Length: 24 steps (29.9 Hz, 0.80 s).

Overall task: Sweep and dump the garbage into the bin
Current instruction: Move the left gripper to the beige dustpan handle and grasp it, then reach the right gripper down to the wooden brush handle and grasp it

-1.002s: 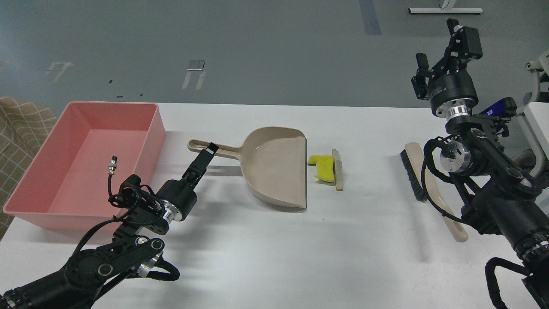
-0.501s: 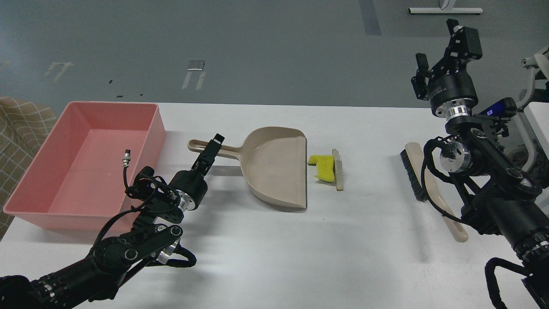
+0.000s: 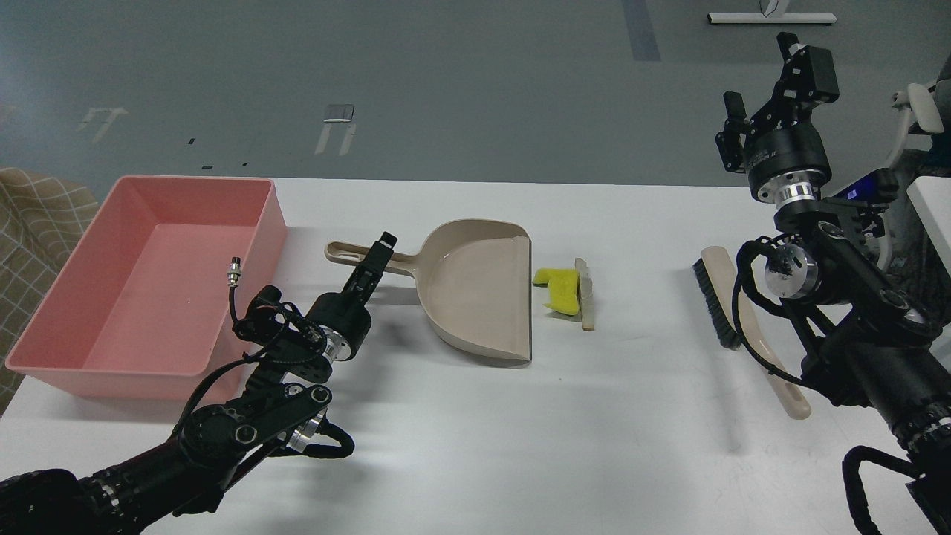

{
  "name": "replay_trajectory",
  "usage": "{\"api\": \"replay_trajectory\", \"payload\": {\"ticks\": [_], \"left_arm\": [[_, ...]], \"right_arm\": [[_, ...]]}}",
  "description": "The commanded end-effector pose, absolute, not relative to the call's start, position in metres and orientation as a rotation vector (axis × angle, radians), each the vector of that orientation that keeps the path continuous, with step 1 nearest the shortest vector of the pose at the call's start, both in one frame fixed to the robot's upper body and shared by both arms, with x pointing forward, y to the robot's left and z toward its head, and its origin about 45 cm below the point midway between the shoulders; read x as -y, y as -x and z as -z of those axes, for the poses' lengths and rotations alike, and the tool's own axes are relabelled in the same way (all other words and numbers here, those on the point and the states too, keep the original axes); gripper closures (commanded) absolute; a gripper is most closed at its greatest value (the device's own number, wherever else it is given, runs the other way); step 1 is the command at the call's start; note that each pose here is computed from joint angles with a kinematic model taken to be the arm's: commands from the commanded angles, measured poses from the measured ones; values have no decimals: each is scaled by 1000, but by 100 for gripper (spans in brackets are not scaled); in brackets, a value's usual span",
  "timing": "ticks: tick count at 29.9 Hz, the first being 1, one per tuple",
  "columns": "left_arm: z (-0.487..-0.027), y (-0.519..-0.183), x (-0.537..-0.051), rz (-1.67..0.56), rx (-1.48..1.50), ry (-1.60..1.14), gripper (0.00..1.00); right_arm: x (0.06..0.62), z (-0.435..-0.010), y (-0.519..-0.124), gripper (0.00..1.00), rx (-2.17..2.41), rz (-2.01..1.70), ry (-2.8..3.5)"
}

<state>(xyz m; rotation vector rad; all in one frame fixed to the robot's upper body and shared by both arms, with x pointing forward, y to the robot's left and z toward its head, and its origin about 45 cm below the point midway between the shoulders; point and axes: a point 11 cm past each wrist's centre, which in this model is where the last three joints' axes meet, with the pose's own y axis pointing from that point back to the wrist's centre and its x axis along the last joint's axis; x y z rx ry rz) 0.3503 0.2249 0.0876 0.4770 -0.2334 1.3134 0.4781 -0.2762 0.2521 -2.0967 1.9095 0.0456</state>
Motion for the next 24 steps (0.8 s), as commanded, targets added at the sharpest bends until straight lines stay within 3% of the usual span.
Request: {"api": "replay_trajectory", "payload": {"ticks": [1,11,17,24], "left_arm": [[-86,-352,-227,-1318,220,-502,100],[-89,-355,-228,-1333,221,-511,100],[-88,-354,-229,-1339,222,-516,100],[-90,-354,-225,-1336,225,-504,100]], "right_arm": [[279,-247,-474,0,-1907,-42,2120],[331,-241,-428,0,-1929,214,2503],[389,-226,-368,0,-1991,407,2984],[421,-245,-305,0,-1826,770,3383]]}}
